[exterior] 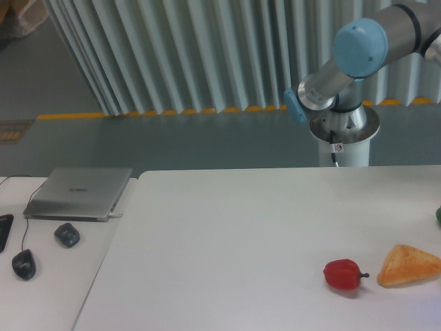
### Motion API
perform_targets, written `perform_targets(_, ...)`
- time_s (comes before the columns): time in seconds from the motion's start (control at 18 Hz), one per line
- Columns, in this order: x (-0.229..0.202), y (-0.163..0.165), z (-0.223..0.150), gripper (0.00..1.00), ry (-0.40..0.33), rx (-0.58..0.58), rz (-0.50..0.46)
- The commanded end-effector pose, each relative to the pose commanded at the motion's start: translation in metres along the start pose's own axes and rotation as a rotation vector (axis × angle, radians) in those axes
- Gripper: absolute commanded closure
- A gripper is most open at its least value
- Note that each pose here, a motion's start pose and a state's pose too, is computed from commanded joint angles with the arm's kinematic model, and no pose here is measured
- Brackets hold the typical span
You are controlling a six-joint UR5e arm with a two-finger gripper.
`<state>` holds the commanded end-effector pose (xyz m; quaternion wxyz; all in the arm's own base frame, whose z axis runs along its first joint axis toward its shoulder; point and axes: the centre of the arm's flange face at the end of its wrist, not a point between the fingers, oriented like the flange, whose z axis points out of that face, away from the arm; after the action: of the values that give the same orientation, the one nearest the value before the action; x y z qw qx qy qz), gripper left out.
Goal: Place the yellow pepper on the table
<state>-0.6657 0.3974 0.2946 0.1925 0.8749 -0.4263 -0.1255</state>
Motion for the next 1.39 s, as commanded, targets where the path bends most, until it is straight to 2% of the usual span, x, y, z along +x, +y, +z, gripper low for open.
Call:
perform_targets(0.22,0.036,0.015,-0.045,0.65,-0.093,0.138,-0.066)
perform_targets(0.44,0.072,-0.007,-0.092,0.65,-0.143,0.288,-0.240)
perform_targets(0.67,0.080,-0.076,-0.144,0.64,-0.141,0.337,-0.374)
perform_targets(0.78,0.094,-0.117,-0.178,0.64,-0.143,0.342,-0.402)
perform_targets(0.83,0.101,-0.136,-0.189,0.64,-0.135,0.340,-0.402)
perform_targets(0.94,0.124,-0.179,-0.208,0.63,-0.088,0.266,-0.368)
perform_targets(1.11,0.131,-0.235,-0.218,0.63,-0.055,0.182,-0.343)
perform_targets(1.39,0.142,-0.315,-0.206,0.63,0.074,0.011,-0.248)
